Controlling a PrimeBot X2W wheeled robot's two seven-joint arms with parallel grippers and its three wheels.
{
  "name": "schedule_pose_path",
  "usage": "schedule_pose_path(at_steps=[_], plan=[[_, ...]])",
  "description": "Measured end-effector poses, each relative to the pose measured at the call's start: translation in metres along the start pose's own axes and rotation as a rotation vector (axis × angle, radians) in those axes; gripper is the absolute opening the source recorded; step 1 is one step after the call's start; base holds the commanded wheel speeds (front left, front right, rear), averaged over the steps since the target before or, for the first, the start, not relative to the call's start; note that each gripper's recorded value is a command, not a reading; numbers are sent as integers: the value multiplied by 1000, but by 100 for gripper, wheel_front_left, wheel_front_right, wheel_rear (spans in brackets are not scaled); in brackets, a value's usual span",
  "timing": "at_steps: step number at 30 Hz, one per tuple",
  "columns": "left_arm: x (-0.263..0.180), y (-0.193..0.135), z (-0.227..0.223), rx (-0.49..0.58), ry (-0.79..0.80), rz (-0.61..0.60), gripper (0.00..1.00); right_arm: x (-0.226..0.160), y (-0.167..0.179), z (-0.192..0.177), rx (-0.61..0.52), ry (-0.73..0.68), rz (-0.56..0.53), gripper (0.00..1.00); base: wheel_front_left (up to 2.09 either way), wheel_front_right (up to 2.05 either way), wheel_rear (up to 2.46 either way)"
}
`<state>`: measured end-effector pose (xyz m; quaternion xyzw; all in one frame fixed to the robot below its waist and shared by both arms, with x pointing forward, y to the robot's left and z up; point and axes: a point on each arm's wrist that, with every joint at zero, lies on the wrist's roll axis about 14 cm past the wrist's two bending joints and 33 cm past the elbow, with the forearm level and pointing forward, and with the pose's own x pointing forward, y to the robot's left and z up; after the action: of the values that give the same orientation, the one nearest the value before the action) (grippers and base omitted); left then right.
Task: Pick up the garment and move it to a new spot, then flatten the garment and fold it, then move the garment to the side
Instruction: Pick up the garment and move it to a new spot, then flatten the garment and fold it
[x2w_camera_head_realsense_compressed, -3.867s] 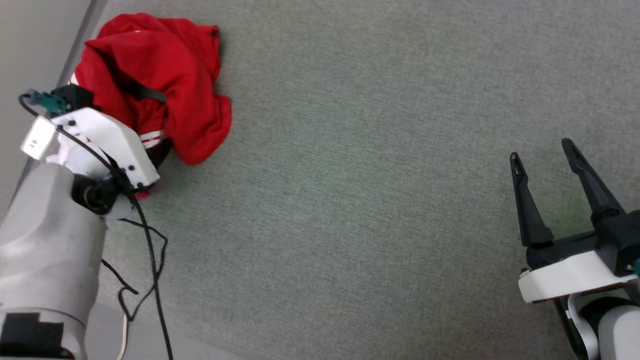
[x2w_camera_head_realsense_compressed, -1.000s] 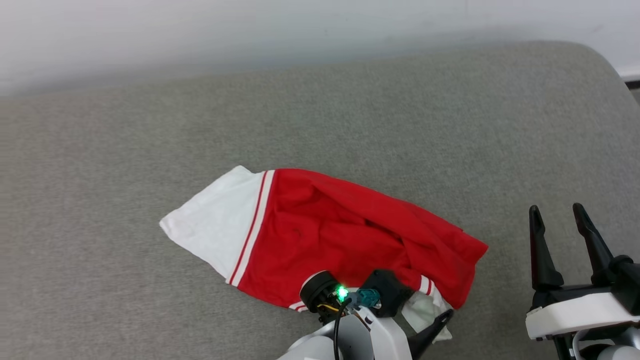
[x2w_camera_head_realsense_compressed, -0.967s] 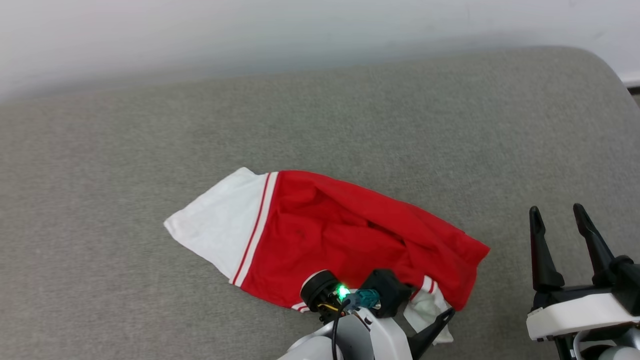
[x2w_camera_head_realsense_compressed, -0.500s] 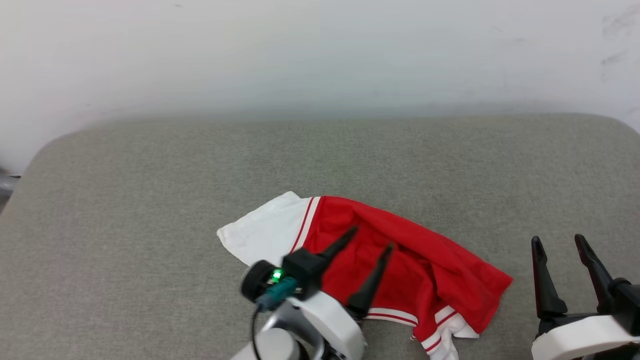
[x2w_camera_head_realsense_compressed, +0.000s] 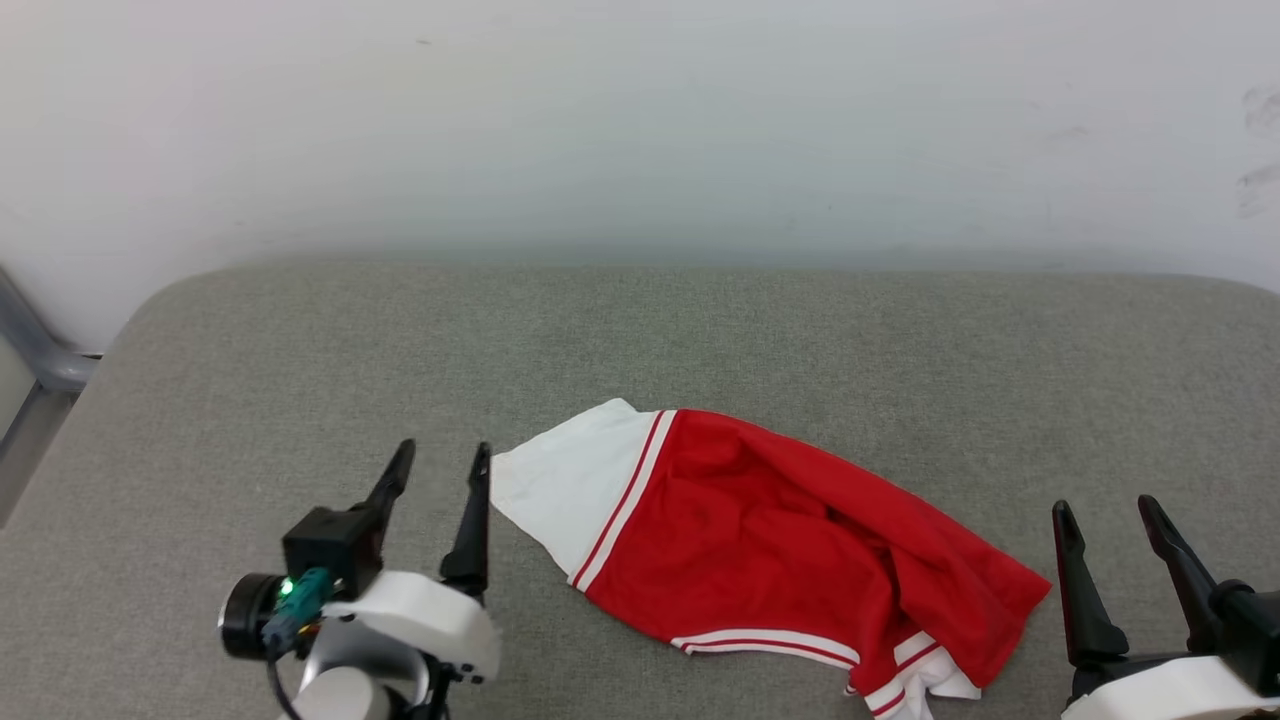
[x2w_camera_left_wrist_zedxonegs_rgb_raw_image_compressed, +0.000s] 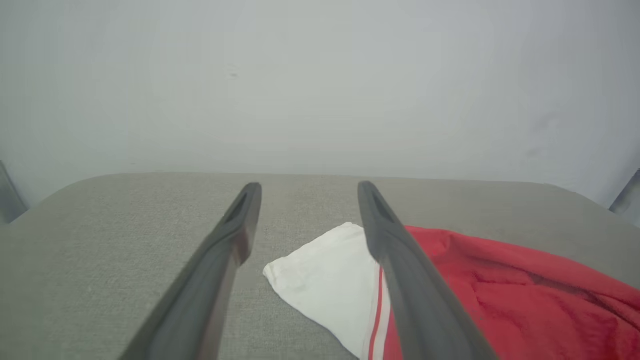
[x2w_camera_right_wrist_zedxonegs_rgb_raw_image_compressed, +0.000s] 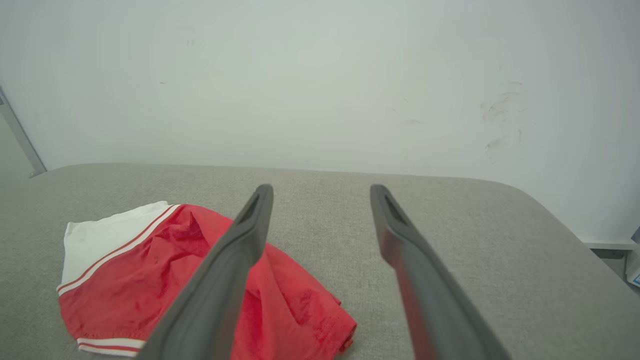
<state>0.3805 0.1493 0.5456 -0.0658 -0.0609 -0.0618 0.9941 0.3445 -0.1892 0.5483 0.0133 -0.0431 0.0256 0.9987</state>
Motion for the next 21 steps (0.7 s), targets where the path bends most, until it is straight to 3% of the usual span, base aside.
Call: schedule_pose_path(at_steps=[9, 21], plan=[[-21, 33, 6, 26, -17, 76, 100, -3, 3, 3, 8, -4, 10, 100, 0, 0, 0], [-24, 31, 1, 12, -11, 70, 100, -4, -9, -9, 17, 53, -25, 100, 0, 0, 0]])
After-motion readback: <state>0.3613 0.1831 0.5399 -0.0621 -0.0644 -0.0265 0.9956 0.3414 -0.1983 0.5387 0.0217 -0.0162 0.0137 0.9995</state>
